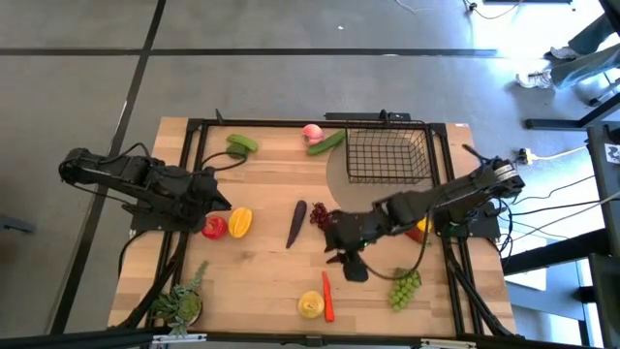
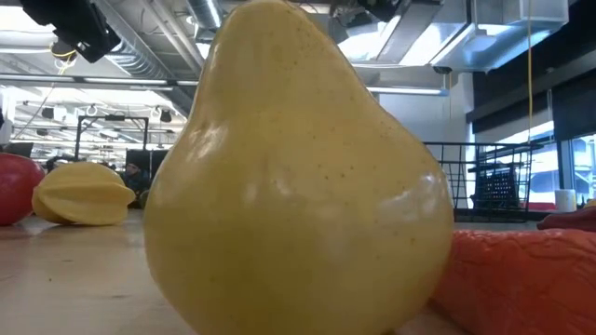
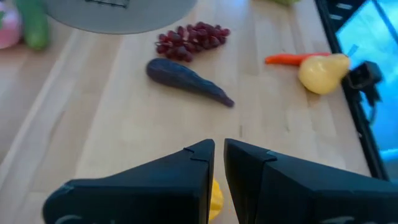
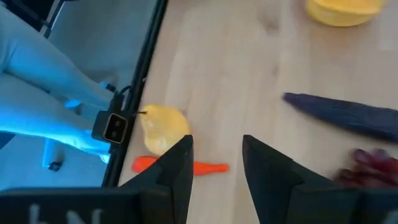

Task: Build produce basket
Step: Put the yellow pear into the black wire basket

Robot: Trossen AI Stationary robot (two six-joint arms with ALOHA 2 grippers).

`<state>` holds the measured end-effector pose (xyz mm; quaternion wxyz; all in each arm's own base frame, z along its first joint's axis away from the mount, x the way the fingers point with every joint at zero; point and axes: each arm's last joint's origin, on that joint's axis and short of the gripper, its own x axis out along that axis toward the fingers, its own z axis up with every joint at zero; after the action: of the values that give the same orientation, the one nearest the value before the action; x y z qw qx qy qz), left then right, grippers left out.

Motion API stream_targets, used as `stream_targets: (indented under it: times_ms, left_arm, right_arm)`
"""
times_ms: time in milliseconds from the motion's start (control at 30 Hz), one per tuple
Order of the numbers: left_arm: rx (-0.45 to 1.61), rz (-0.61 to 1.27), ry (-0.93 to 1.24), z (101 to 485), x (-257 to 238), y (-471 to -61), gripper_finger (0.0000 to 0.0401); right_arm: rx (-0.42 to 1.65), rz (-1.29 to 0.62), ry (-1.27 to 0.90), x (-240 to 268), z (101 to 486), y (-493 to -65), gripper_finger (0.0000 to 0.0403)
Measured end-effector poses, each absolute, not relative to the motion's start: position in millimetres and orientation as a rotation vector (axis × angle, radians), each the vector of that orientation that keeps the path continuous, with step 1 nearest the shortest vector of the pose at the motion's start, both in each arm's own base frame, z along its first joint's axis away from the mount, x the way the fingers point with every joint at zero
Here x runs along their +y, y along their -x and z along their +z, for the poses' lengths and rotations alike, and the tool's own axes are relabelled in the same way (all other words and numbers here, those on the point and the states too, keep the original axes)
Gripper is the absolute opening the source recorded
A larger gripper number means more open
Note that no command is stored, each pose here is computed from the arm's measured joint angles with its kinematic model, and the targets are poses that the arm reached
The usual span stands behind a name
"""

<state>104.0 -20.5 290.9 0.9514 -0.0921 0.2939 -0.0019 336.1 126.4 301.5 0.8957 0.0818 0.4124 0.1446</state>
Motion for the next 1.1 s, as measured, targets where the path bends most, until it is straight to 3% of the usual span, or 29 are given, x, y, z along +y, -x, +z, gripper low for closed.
stream_targets:
  times_ms: [700,1100]
  left_arm:
    - [0.603,-0.028,0.192,291,-21,-104,0.0027]
    - [0.602,-0.043,0.142,291,-21,-104,0.0027]
  right_arm:
    - [0.748,0.530,-0.062,202,244,-365,0.0131]
    - [0.764,0.534,-0.053,212,215,-377,0.0131]
